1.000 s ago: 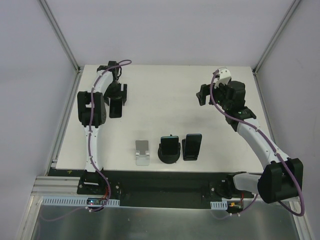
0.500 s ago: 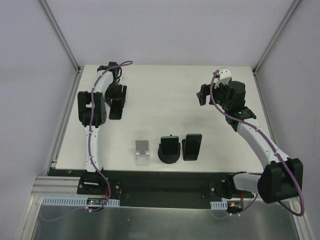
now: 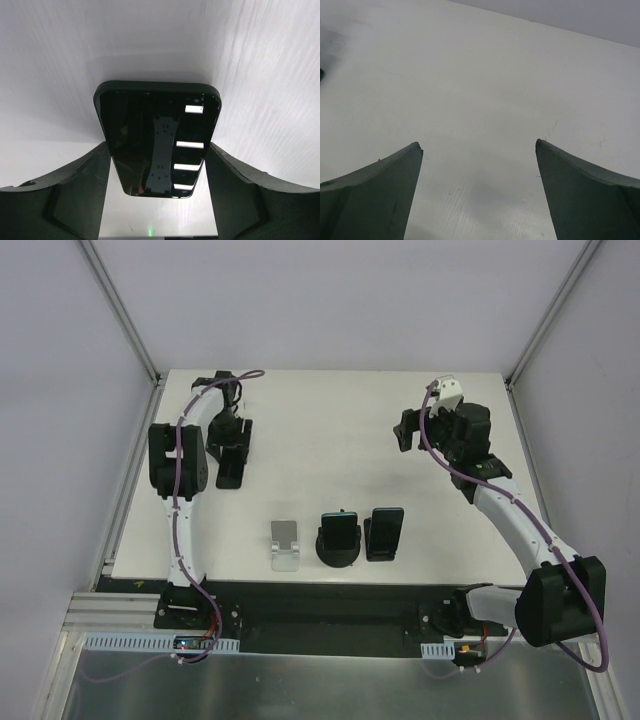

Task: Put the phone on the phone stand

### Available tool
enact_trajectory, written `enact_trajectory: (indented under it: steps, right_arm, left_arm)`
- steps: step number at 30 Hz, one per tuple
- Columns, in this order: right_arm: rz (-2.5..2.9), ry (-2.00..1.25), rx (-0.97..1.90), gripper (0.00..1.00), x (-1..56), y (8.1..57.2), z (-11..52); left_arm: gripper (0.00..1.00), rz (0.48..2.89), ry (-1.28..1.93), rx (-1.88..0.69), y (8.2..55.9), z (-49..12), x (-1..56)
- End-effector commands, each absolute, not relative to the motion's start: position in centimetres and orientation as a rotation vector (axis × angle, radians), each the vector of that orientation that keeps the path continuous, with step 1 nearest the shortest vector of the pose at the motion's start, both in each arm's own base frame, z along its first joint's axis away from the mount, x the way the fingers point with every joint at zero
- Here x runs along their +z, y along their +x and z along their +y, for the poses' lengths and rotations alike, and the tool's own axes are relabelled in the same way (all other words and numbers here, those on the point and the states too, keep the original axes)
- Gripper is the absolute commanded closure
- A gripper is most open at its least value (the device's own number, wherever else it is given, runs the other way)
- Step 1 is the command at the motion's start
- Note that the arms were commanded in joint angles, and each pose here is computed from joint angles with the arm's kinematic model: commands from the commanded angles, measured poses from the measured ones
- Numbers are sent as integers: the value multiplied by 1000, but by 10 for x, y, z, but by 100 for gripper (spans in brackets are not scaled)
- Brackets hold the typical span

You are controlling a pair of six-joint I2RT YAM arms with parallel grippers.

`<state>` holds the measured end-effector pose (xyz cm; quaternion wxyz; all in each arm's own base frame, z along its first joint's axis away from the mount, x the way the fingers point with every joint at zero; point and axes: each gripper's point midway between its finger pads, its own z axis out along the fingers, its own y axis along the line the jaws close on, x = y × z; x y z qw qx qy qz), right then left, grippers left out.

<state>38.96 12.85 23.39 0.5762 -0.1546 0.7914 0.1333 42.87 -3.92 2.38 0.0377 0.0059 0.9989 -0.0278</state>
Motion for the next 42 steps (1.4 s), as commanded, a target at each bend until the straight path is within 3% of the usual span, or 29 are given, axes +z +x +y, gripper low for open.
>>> enact_trajectory:
  steps: [1, 15, 21, 28, 34, 42]
  right_arm:
    - [1765, -350, 315, 3, 258, 392, 128]
    - [1755, -341, 330, 3, 260, 392, 129]
    - [1749, -339, 354, 3, 263, 392, 133]
    - [1731, -308, 370, 3, 273, 387, 132]
    - [1710, -273, 402, 3, 282, 383, 133]
    - [1712, -230, 402, 3, 284, 385, 131]
  left_arm:
    - [100, 2928, -77, -52, 424, -39, 78]
    - [100, 2493, -219, 186, 388, -52, 149]
    - [100, 2265, -229, 72, 346, -69, 208]
    - [100, 2109, -213, -184, 293, -91, 231]
    - [100, 2054, -189, -368, 253, -116, 234]
    - [100, 2084, -100, -428, 218, -160, 213]
